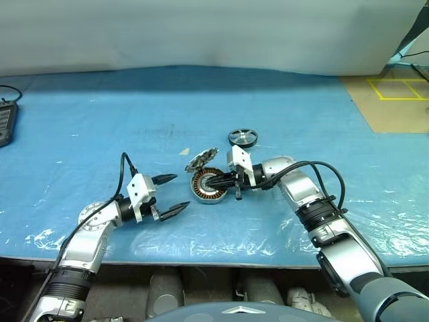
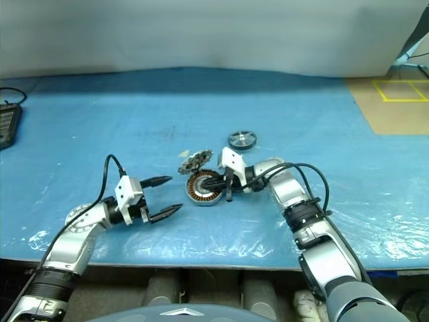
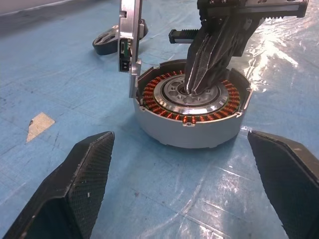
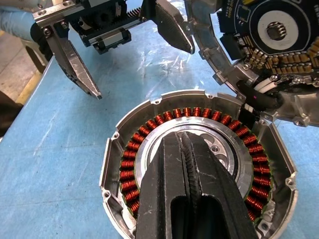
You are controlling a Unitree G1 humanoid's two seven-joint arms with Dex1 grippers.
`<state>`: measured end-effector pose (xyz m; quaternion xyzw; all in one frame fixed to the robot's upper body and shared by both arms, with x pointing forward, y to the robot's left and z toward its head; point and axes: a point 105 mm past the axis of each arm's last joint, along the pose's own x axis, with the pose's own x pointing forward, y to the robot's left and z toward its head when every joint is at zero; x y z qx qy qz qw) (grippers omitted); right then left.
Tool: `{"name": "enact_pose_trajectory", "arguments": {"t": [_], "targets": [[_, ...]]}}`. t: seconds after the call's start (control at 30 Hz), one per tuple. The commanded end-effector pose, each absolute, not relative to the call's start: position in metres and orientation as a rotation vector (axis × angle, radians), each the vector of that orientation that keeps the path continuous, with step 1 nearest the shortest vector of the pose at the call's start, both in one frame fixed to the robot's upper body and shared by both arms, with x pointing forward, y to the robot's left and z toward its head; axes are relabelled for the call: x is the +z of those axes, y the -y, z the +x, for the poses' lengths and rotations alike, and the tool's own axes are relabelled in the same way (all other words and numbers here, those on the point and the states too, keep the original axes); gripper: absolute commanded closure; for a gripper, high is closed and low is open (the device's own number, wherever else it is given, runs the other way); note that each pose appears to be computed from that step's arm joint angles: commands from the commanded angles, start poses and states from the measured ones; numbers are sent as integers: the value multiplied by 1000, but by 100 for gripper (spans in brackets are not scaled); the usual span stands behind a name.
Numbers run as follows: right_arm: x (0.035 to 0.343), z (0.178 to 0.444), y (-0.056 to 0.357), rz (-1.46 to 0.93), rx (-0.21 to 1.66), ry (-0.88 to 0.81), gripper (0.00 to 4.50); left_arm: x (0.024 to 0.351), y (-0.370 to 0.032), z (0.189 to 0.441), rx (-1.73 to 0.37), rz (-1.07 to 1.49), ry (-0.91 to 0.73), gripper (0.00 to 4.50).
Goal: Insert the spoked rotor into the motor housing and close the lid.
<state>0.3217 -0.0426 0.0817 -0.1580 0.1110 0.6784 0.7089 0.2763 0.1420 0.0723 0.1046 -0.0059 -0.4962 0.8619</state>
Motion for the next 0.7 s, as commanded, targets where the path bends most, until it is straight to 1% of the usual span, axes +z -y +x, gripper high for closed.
{"name": "enact_pose_trajectory", "arguments": {"t": [0.03, 0.17, 0.3, 0.57, 0.7], "targets": [[76, 323, 46, -427, 1498, -258, 448, 78, -141, 276, -1040, 239, 45, 0], [70, 324, 50, -556, 1499, -262, 448, 78, -141, 276, -1039, 238, 45, 0], [70, 323, 50, -605, 1516, -260, 448, 78, -141, 275, -1040, 237, 45, 0], [60, 319, 53, -764, 1527, -286, 448, 77, -141, 275, -1037, 236, 45, 0], [54, 323, 58, -844, 1501, -300, 448, 77, -141, 275, -1036, 235, 43, 0]]}}
